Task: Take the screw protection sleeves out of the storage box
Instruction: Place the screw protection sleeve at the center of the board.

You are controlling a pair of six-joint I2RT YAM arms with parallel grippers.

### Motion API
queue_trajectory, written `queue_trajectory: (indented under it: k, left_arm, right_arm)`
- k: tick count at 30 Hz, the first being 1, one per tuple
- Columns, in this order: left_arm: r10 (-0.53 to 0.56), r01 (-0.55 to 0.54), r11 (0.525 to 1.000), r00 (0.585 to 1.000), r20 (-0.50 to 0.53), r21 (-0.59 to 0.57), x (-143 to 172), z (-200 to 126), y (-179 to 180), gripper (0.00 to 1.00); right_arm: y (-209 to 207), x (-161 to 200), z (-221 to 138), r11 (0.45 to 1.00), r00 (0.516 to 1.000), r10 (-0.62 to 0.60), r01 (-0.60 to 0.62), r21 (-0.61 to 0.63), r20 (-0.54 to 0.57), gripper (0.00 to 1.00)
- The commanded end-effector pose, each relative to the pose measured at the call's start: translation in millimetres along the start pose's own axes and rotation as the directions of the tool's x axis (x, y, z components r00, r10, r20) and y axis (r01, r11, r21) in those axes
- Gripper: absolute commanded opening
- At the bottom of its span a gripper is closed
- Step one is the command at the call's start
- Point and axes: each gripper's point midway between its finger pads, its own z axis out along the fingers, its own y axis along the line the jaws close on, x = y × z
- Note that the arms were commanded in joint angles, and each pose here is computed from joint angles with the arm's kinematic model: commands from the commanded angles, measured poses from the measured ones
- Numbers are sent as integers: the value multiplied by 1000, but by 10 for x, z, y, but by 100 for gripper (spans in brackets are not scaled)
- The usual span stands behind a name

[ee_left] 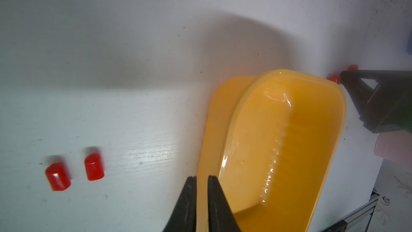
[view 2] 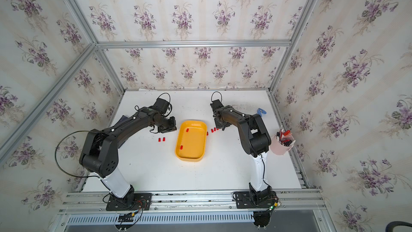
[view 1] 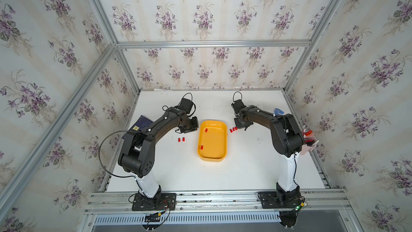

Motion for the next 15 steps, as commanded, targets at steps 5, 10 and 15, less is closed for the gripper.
queue_trajectory:
  k: [5,10,15]
  left_arm:
    - [6,-6,1000,1000,7,-6,-28,-27,-5,16]
    - [9,-8,1000,1000,13,-4,-30,-53,-10,17]
    - [10,-9,1000,1000,14,-6,-28,-64,-8,17]
  right_arm:
    - [-31,-59,-86,1000,999,17,-18,3,31,25]
    - [-13,-98,-164,999,998,29,-28,-25,51,26]
    - [-15,-157,-290,998,996,48,-44,-53,76,26]
